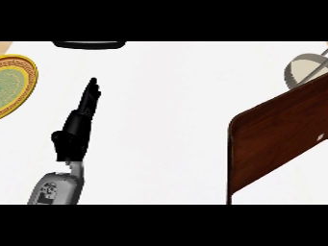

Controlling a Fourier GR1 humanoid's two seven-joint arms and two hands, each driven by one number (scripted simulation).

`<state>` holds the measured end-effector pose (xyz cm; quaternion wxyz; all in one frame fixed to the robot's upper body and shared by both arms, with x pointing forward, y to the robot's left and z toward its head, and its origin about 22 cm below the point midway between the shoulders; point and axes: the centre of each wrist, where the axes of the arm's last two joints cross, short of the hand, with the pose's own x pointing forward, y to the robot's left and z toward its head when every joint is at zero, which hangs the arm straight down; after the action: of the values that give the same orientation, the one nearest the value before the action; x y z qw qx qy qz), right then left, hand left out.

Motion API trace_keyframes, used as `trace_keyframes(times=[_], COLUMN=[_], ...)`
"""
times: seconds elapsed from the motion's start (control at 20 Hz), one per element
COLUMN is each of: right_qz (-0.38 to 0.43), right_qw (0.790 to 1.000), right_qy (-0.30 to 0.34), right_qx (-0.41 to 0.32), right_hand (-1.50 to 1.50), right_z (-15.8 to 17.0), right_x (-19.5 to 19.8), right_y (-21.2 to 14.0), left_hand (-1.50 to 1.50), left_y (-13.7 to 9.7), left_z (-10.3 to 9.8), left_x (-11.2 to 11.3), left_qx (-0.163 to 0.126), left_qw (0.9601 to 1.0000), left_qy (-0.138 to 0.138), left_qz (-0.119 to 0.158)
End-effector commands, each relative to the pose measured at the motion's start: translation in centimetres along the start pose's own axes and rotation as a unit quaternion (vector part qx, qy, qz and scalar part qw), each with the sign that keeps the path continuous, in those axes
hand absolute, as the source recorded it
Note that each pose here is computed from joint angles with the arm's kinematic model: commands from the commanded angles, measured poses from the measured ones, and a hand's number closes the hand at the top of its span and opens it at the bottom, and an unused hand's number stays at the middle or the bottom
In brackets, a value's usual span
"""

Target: Pick the bell pepper from the tray and place it in the tiered basket

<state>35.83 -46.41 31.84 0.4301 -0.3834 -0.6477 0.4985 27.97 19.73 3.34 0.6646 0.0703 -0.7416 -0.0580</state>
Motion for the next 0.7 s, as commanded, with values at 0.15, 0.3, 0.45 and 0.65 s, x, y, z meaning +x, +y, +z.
trace_keyframes(times=[0.15, 0.3, 0.45, 0.65], right_qz=[-0.069, -0.131, -0.178, -0.262], right_qw=[0.995, 0.988, 0.981, 0.963], right_qy=[0.061, 0.070, 0.059, 0.059], right_qx=[0.030, 0.046, 0.043, 0.006], right_hand=[1.50, -1.50, -1.50, -1.50], right_z=[-2.2, -2.4, -1.2, -1.1], right_x=[-1.3, -1.7, -3.3, -3.8], right_y=[3.3, 3.1, 5.2, 5.1], left_hand=[0.00, 0.00, 0.00, 0.00], left_y=[-1.5, -0.7, -1.1, -0.3], left_z=[0.0, -1.1, 0.2, 0.5], left_x=[0.4, 0.9, 0.8, -0.1], left_qx=[-0.006, -0.006, -0.001, -0.003], left_qw=[1.0000, 1.0000, 1.0000, 1.0000], left_qy=[0.002, -0.003, -0.007, -0.003], left_qz=[0.001, 0.001, 0.006, -0.005])
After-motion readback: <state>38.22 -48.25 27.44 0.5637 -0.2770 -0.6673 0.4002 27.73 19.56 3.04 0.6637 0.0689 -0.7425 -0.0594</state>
